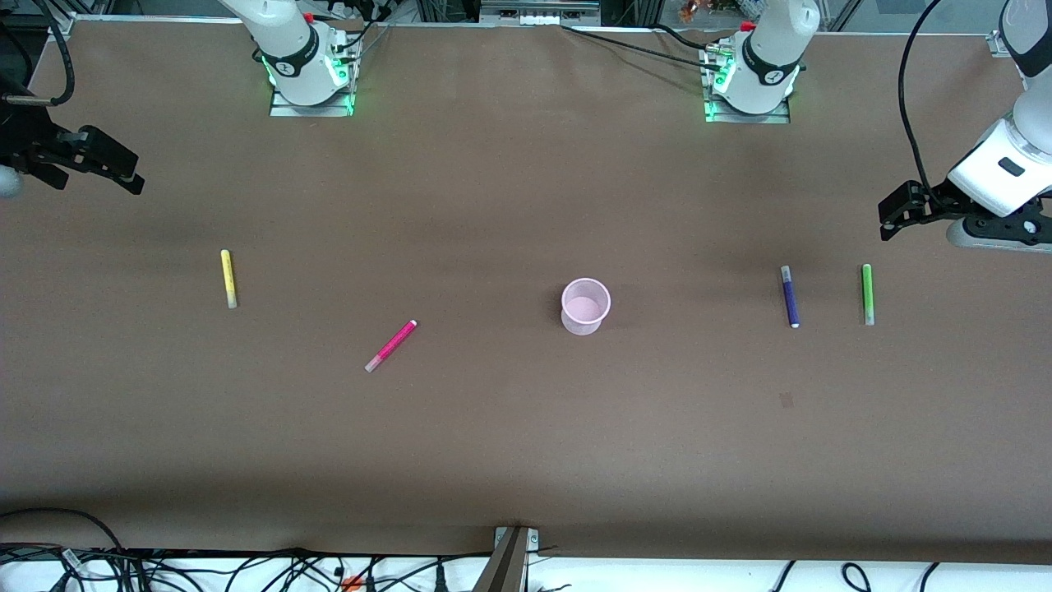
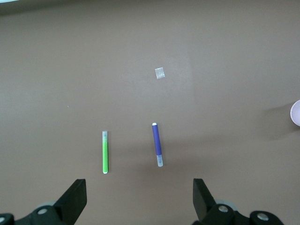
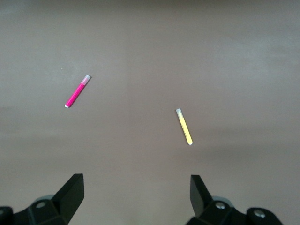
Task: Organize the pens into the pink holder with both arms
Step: 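Reach the right gripper to the pink marker while the left gripper reaches the blue marker, then grasp the pink marker with the right gripper while the left gripper grasps the blue marker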
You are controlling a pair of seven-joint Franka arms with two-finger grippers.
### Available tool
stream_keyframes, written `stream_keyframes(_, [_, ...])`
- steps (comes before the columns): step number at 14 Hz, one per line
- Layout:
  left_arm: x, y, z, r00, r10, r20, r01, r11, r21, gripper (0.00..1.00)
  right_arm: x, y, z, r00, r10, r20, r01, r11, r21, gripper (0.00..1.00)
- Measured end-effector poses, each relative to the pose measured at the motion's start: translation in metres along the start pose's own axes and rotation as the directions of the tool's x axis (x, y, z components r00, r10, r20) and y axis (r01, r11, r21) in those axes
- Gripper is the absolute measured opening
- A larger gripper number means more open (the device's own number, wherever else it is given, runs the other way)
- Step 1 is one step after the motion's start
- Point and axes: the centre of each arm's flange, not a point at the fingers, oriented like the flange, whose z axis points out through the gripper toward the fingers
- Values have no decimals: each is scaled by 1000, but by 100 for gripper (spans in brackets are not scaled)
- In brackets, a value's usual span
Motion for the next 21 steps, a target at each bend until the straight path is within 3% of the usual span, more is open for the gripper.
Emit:
stream_keyframes(6, [8, 4, 3, 1000, -2, 14, 3, 1000, -28, 100, -2, -14, -1, 1000, 22, -4, -22, 1000, 1, 100])
stream_keyframes(9, [9, 6, 5, 1000, -3, 23, 4, 999, -38, 100, 8, -18, 2, 999, 21, -47, -21, 1000, 9, 100])
stream_keyframes(11, [9, 8, 14, 998, 2, 61, 1, 999, -41, 100, 18, -37, 30, 1000, -12, -2, 12, 1000, -2, 100])
stream_keyframes(15, [16, 46, 80, 970, 57, 235, -44, 997, -60, 100, 54, -88, 161, 979, -81, 186, 98, 991, -87, 100])
stream_keyframes(16, [20, 53, 102, 964, 48, 260, -34, 998, -59, 100, 62, -100, 187, 979, -69, 194, 88, 992, -90, 100])
stream_keyframes(18, [31, 52, 149, 971, 16, 240, -3, 998, -55, 100, 71, -136, 227, 984, 63, 164, -48, 994, -95, 100])
stream_keyframes(21, [27, 42, 228, 988, -15, 156, 24, 998, -57, 100, 76, -200, 296, 933, 322, 157, -322, 946, -26, 100])
